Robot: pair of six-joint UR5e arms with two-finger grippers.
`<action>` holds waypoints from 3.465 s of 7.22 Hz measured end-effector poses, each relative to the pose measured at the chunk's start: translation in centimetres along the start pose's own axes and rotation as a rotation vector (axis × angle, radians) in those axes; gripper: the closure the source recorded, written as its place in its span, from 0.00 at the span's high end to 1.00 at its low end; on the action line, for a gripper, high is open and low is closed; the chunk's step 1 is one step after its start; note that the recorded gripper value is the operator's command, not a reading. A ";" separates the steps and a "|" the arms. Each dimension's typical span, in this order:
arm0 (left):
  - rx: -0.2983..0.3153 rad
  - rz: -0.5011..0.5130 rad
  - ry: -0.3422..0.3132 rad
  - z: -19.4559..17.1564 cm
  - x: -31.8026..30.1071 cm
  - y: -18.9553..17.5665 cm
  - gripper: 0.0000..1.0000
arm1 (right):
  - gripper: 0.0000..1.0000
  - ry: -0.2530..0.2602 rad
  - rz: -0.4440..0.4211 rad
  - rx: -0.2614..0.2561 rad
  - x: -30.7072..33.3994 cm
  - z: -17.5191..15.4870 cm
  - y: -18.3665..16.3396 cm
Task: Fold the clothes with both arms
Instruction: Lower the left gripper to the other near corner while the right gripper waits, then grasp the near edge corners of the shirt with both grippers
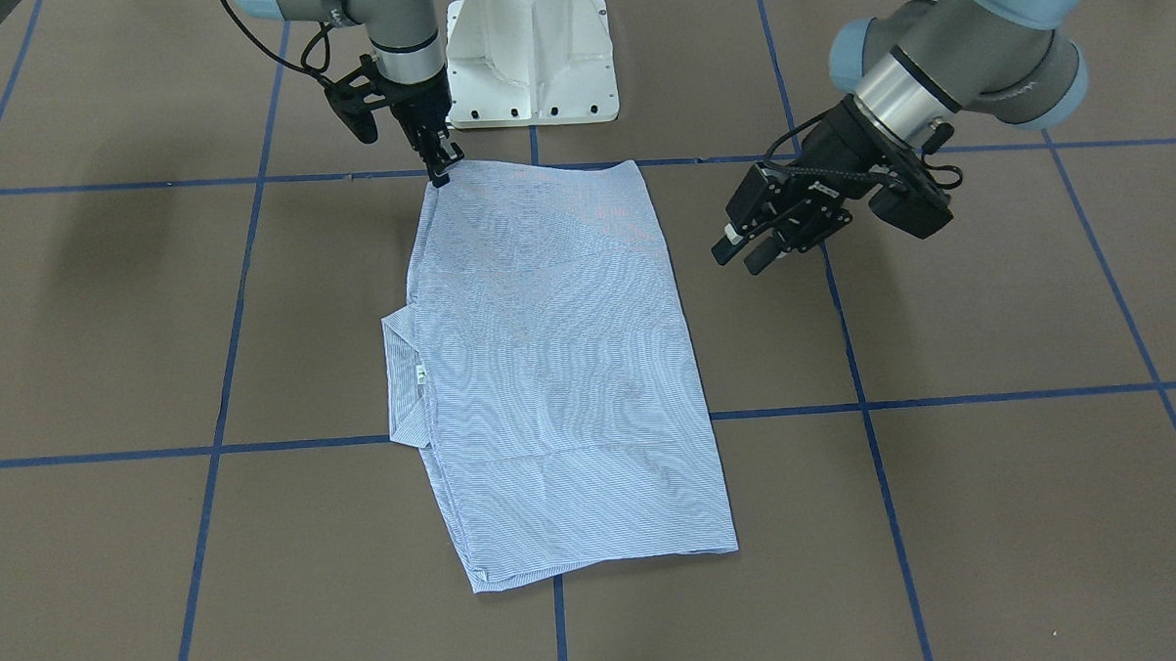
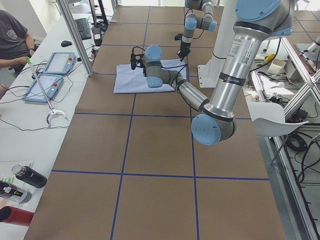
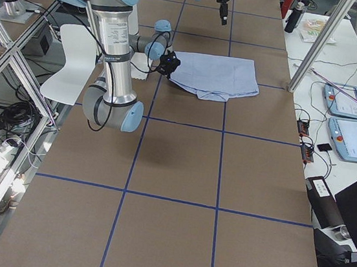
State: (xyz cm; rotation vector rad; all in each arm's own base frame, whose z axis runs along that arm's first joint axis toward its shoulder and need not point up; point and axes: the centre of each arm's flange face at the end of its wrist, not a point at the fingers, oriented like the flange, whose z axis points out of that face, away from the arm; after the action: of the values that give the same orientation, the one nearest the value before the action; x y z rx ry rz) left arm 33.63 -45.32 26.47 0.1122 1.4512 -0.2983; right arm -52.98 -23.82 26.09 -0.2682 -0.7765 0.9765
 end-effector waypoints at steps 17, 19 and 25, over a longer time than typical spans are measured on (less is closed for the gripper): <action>0.002 -0.487 -0.242 12.0 -9.0 29.6 0.00 | 0.00 0.021 -0.030 0.005 1.5 -0.1 1.5; 0.000 -0.491 -0.230 11.7 -8.4 29.4 0.00 | 0.00 0.023 -0.030 0.007 1.6 0.0 1.4; -0.047 -0.504 -0.043 2.4 0.3 22.0 0.00 | 0.00 -0.115 0.039 0.054 -2.4 -5.8 -2.2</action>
State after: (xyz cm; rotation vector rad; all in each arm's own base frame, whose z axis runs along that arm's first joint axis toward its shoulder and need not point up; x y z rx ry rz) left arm 41.88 -24.91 24.14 -0.3024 1.4280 -0.6713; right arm -48.29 -26.27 21.98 -0.1825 -0.8511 1.0553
